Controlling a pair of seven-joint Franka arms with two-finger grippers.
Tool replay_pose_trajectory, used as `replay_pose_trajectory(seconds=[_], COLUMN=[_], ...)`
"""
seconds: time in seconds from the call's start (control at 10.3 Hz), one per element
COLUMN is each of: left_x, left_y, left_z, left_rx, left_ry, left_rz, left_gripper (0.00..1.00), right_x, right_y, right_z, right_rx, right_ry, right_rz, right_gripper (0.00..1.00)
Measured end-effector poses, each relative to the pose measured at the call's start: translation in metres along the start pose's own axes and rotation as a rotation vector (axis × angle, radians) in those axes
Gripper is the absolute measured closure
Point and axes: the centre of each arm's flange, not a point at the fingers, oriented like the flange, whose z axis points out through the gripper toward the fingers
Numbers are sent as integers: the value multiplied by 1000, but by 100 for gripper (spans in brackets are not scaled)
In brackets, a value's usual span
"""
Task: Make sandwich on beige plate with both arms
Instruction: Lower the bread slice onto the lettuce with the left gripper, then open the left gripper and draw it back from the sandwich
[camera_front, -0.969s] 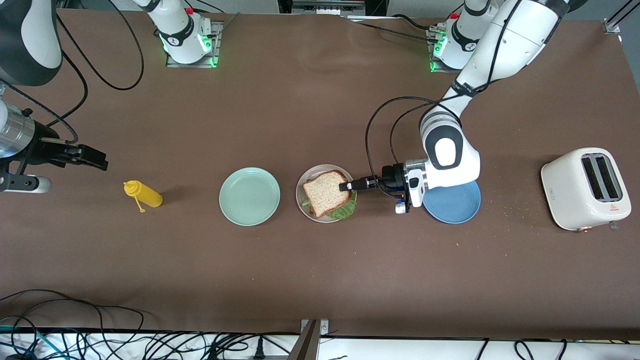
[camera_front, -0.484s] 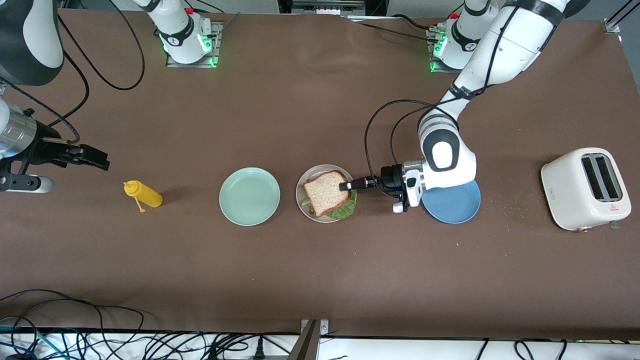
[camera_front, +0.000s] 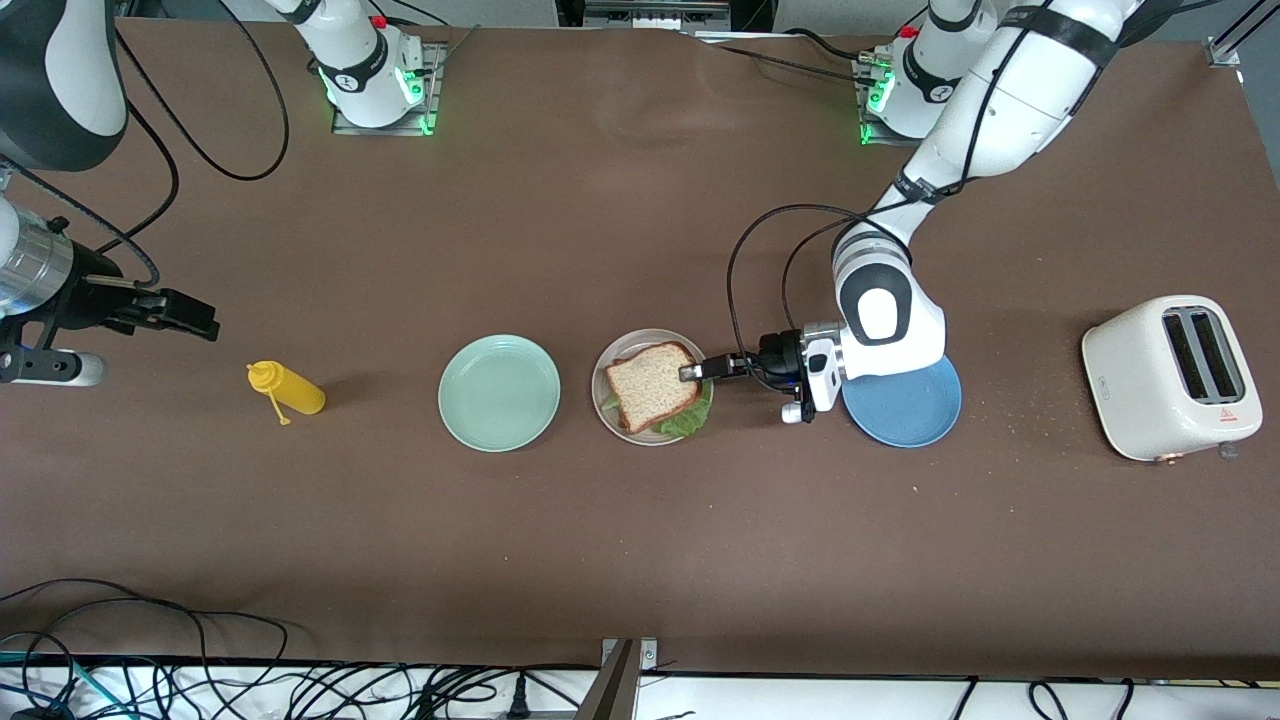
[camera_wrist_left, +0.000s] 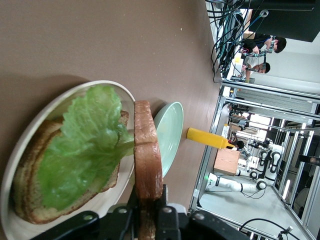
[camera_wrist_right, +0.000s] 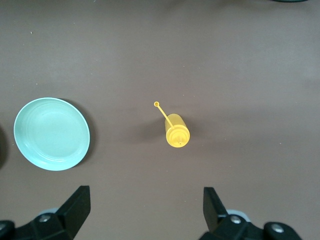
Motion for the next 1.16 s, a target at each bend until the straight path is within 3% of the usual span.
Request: replay_pose_trajectory(seconds=[0.19, 0.29, 0.87, 1.07, 1.16], left_x=[5, 9, 28, 40, 47], left_y=[-6, -9, -23, -25, -23], left_z=[-6, -12, -43, -67, -84], left_rx=[6, 13, 85, 142, 176], left_ry=[12, 24, 39, 34, 34], left_rz=[13, 15, 77, 132, 159], left_gripper=[55, 50, 46, 38, 26], right_x=[0, 0, 0, 0, 0], right_y=[0, 0, -1, -1, -1], right_z=[0, 0, 0, 0, 0], right_rx=[0, 0, 2, 2, 2], right_ry=[0, 0, 0, 0, 0], right_rz=[1, 2, 2, 1, 1], right_gripper=[0, 0, 0, 0, 0])
